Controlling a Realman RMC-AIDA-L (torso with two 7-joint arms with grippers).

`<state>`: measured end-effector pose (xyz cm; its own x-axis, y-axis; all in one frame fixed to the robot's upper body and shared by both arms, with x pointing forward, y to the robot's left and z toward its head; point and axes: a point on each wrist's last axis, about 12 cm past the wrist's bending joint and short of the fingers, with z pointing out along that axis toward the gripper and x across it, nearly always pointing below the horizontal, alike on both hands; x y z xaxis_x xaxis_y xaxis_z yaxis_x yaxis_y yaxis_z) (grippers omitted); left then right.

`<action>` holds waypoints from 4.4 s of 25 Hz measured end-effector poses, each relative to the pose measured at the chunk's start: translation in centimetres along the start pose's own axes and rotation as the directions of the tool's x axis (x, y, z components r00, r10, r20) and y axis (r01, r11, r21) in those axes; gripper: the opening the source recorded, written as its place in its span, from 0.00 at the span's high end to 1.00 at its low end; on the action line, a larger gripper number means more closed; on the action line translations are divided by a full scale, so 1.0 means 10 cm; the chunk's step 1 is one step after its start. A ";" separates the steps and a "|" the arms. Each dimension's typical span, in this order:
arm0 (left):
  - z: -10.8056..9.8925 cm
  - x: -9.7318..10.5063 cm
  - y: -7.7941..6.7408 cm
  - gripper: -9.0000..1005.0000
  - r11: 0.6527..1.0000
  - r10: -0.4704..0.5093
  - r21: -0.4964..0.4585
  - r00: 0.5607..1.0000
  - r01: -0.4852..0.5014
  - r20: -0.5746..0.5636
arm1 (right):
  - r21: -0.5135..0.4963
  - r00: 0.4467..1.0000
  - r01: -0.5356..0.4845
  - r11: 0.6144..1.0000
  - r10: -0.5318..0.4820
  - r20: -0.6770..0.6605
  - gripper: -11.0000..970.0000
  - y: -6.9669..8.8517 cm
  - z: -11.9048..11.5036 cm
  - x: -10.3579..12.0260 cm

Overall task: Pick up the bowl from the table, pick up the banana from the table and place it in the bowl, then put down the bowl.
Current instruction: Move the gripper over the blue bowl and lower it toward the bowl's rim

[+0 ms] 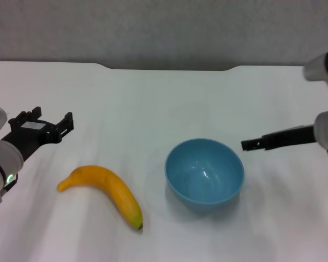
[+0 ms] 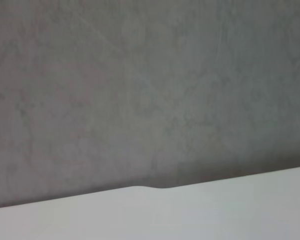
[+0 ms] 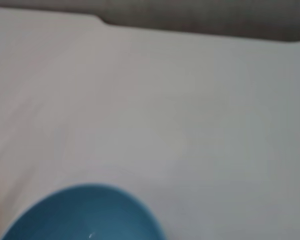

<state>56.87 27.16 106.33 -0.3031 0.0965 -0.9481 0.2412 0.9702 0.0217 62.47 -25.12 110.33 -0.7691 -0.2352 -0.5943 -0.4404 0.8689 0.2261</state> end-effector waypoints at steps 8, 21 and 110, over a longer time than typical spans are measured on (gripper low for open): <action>0.01 -0.02 -0.01 0.22 1.000 -0.009 0.012 1.000 0.008 0.011 | -0.034 0.997 0.044 0.998 -0.046 -0.066 0.13 0.21 0.24 0.02; 0.01 0.00 -0.01 0.22 1.000 -0.009 0.011 1.000 0.009 0.004 | -0.036 0.991 0.057 0.998 -0.060 -0.116 0.13 0.31 0.31 0.07; 0.06 -0.02 -0.04 0.22 0.999 -0.018 0.031 1.000 0.017 0.015 | 0.004 0.997 0.059 0.998 -0.058 -0.054 0.44 0.38 0.66 0.30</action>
<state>57.34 26.64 106.30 -0.2931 0.0757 -0.9531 0.2642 0.9645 -0.0047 61.57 -19.62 104.35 -0.7660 -0.3086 -0.5640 -0.4830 0.8552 0.1881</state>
